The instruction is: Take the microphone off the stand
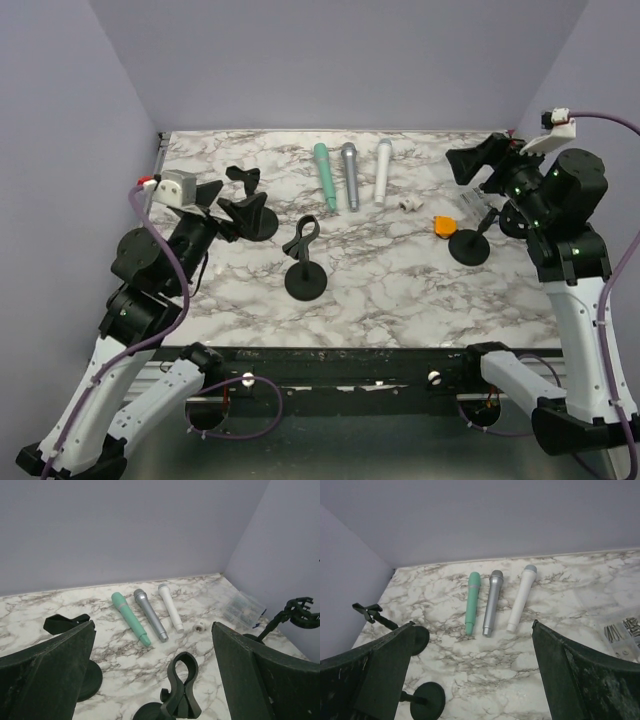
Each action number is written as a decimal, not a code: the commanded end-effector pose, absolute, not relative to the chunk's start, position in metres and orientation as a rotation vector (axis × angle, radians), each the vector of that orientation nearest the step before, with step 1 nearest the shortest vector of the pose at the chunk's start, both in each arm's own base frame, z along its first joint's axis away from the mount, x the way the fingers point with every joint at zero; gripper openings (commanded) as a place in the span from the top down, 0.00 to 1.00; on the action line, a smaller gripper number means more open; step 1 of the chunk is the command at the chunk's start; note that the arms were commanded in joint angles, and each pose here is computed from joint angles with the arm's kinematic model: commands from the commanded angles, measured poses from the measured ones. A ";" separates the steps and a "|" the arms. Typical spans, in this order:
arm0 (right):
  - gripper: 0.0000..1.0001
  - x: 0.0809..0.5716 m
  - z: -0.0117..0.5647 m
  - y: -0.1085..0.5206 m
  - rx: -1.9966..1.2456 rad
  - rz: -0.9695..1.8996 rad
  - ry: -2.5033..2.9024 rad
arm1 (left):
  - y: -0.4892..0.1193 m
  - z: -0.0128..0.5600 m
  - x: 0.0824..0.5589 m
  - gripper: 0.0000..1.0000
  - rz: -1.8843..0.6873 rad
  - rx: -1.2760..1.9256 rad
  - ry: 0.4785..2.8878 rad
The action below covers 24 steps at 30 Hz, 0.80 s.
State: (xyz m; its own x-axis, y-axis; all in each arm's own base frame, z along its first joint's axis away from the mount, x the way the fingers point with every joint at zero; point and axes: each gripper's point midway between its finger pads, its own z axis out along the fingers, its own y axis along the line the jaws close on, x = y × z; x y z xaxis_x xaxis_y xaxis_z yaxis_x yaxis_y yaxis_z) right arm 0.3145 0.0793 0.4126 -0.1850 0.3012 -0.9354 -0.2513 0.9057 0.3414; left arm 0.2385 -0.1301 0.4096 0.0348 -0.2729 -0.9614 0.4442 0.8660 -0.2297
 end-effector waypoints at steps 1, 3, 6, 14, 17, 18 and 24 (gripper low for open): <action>0.00 0.296 0.454 0.064 0.050 0.420 1.514 | -0.104 0.462 0.206 0.02 -0.584 0.059 1.326; 0.00 0.284 0.470 0.058 0.063 0.395 1.448 | -0.096 0.478 0.195 0.02 -0.577 0.053 1.287; 0.00 0.265 0.491 0.044 0.107 0.358 1.348 | -0.083 0.495 0.183 0.02 -0.564 0.021 1.247; 0.00 0.235 0.509 0.004 0.340 0.286 1.232 | -0.069 0.507 0.171 0.01 -0.559 -0.018 1.193; 0.00 0.239 0.501 -0.009 0.439 0.247 1.265 | -0.068 0.507 0.173 0.02 -0.549 -0.026 1.197; 0.00 0.241 0.499 -0.011 0.462 0.238 1.274 | -0.067 0.506 0.173 0.02 -0.545 -0.029 1.198; 0.00 0.260 0.483 0.001 0.422 0.268 1.357 | -0.067 0.499 0.176 0.01 -0.539 -0.035 1.213</action>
